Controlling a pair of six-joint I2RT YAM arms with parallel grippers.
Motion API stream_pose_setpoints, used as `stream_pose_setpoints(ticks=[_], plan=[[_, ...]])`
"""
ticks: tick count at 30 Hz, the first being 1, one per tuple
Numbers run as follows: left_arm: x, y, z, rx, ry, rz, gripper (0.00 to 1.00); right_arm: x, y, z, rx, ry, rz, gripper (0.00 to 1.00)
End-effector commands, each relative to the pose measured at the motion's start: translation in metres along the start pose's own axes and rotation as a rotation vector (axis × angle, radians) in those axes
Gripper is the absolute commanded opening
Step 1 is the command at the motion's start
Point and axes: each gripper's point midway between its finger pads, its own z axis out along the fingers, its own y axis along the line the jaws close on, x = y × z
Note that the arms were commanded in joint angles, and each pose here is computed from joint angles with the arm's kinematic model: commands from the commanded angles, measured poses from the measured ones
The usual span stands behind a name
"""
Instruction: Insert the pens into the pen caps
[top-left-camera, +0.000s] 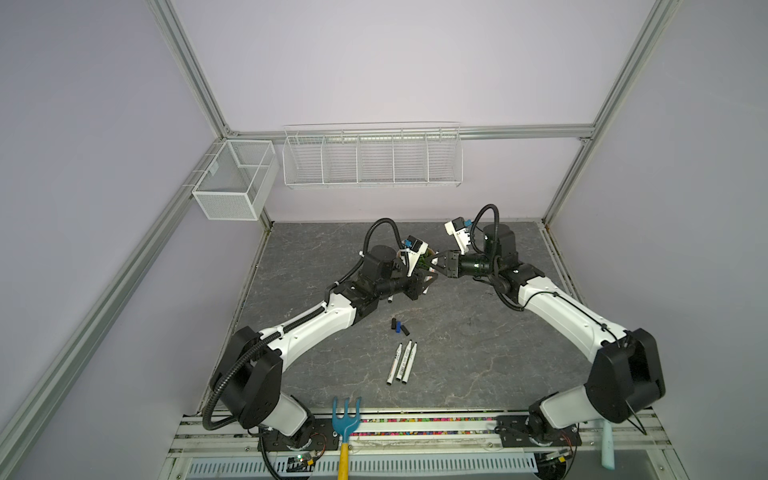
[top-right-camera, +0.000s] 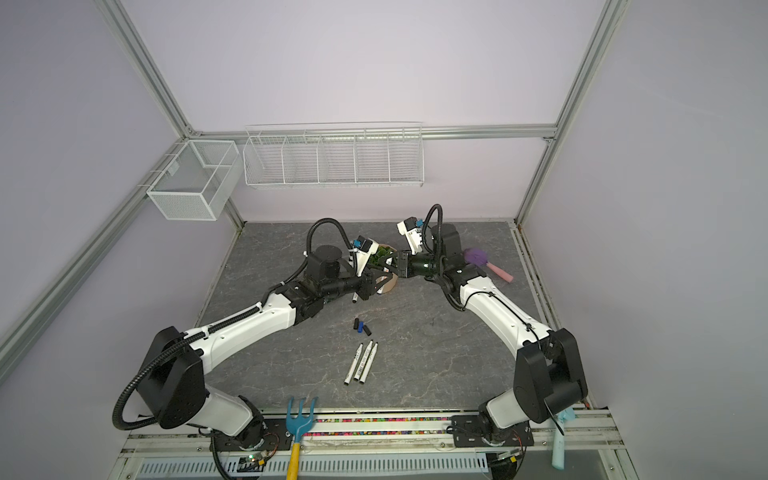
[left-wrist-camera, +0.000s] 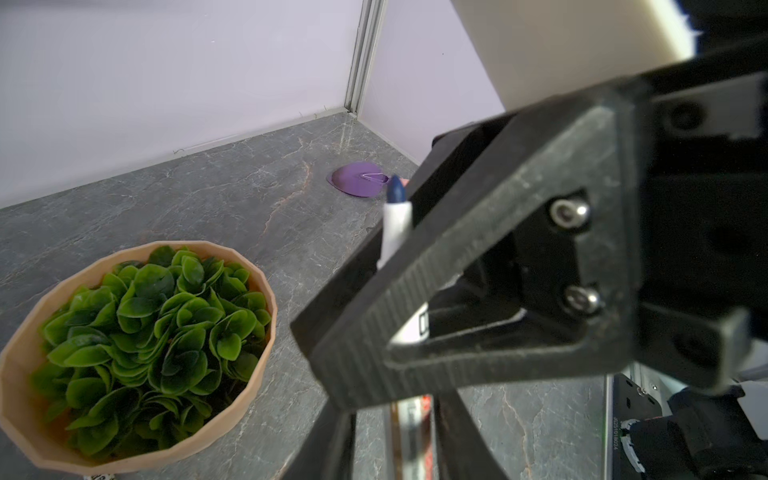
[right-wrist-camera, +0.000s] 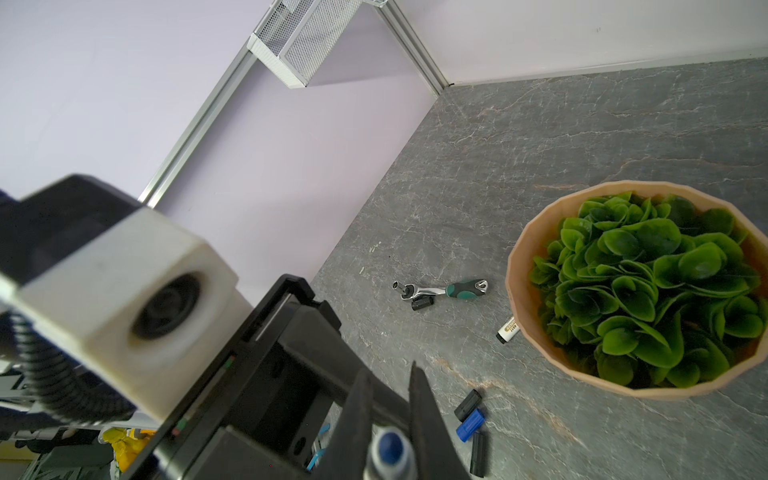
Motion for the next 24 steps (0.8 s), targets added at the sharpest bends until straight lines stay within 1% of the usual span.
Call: stream_pose_setpoints(ticks=[1,5,14,16,21,22,23,24], plan=[[-0.004,-0.001,0.006,0.015,-0.003,0.01,0.3,0.001,0.012,-0.006,-0.024,-0.006,-0.035,0.07],[-0.003,-0.001,0.009,0.021,-0.004,0.001,0.29,0.0,0.013,-0.007,-0.024,-0.007,-0.037,0.07],[-0.016,-0.005,0.007,0.033,-0.039,0.013,0.27,0.005,0.008,-0.005,-0.013,0.004,-0.03,0.07],[-0.017,-0.005,0.005,0.031,-0.042,0.015,0.26,0.006,0.008,-0.005,-0.009,0.006,-0.031,0.07],[-0.015,-0.003,0.001,0.015,-0.05,0.006,0.0,0.008,0.006,-0.005,-0.001,0.013,-0.029,0.08],[-0.014,-0.001,0.0,0.001,-0.052,0.0,0.0,0.008,0.006,-0.005,0.001,0.014,-0.031,0.1],[-0.011,0.003,-0.001,-0.018,-0.05,-0.009,0.0,0.008,0.006,-0.005,0.004,0.015,-0.034,0.14],[-0.008,0.01,-0.003,-0.047,-0.051,-0.023,0.0,0.009,0.004,-0.006,0.021,0.017,-0.035,0.27]])
